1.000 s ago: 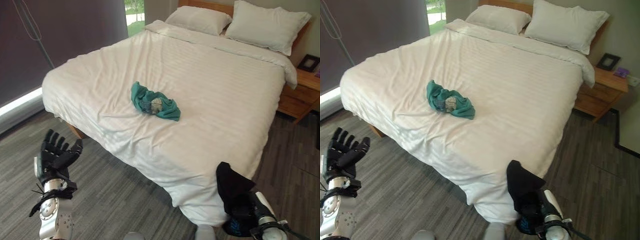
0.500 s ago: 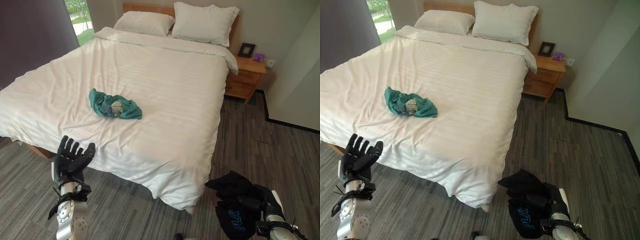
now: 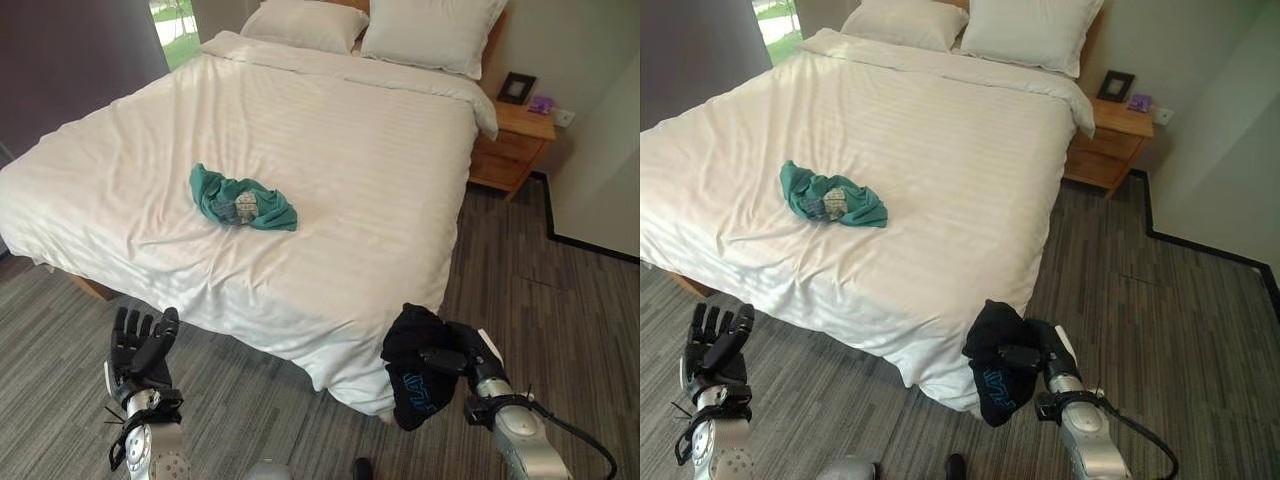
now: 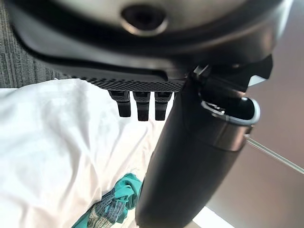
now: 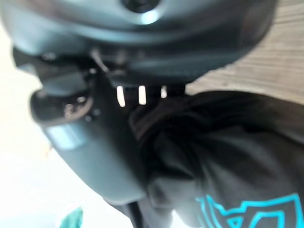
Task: Pick up bed clothes into laundry basket.
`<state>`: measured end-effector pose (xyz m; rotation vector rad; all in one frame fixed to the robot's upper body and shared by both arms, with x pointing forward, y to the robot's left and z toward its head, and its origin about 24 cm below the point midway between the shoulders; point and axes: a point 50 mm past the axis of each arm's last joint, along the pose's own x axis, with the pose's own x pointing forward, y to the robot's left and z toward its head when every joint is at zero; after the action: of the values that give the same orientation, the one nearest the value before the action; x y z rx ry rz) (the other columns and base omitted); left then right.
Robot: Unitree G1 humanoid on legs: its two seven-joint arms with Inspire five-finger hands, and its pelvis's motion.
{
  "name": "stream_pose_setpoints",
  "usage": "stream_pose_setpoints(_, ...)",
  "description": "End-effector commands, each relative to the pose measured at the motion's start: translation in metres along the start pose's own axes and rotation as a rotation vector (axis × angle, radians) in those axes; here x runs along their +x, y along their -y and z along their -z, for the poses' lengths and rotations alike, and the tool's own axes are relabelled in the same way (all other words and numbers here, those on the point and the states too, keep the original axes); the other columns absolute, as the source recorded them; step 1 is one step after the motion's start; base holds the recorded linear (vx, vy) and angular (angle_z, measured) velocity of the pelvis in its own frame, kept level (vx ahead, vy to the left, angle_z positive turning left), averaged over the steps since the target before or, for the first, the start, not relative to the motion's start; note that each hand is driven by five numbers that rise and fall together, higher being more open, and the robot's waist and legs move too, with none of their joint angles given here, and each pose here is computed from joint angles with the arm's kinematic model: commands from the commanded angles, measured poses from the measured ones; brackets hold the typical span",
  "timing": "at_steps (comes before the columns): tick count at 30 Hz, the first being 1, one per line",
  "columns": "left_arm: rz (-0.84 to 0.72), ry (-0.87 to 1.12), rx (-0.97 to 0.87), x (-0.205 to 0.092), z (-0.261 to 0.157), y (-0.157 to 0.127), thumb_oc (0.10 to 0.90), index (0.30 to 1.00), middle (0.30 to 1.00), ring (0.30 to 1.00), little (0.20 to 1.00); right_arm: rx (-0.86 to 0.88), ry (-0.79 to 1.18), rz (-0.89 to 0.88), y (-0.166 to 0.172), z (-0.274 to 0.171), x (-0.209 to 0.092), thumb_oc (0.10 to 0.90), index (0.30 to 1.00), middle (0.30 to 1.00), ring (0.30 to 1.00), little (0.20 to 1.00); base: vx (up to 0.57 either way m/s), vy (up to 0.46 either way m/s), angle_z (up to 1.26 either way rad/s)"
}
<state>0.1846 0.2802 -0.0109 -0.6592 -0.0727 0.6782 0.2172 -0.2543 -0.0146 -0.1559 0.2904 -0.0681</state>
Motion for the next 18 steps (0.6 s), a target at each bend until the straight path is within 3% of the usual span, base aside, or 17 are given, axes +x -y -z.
stream_pose_setpoints(1, 0.186, 0.293, 0.008, 0.022, -0.063, 0.034, 0.800, 0.900, 0.900, 0.900, 0.900, 0.001, 0.245, 0.072, 0.023, -0.044, -0.004, 0.400, 0.300, 0.300, 0.300, 0.300, 0.17, 0.563, 0.55)
stream_pose_setpoints(7, 0.242, 0.391, 0.023, 0.033, -0.089, 0.052, 0.800, 0.900, 0.900, 0.900, 0.900, 0.012, 0.249, 0.139, 0.031, -0.043, -0.008, 0.400, 0.300, 0.300, 0.300, 0.300, 0.11, 0.589, 0.14)
stream_pose_setpoints(13, 0.378, 0.434, 0.245, 0.043, -0.109, 0.078, 0.800, 0.900, 0.900, 0.900, 0.900, 0.051, 0.257, 0.153, 0.023, -0.043, -0.010, 0.400, 0.300, 0.300, 0.300, 0.300, 0.00, 0.691, -0.20)
stream_pose_setpoints(15, 0.388, 0.443, 0.279, 0.046, -0.111, 0.085, 0.800, 0.900, 0.900, 0.900, 0.900, 0.229, 0.278, 0.109, 0.000, -0.042, -0.004, 0.400, 0.300, 0.300, 0.300, 0.300, -0.12, 0.651, 0.03)
stream_pose_setpoints(18, 0.386, 0.450, 0.335, 0.043, -0.120, 0.076, 0.800, 0.900, 0.900, 0.900, 0.900, 0.194, 0.251, 0.018, -0.012, -0.038, -0.007, 0.400, 0.300, 0.300, 0.300, 0.300, -0.10, 0.772, -0.25)
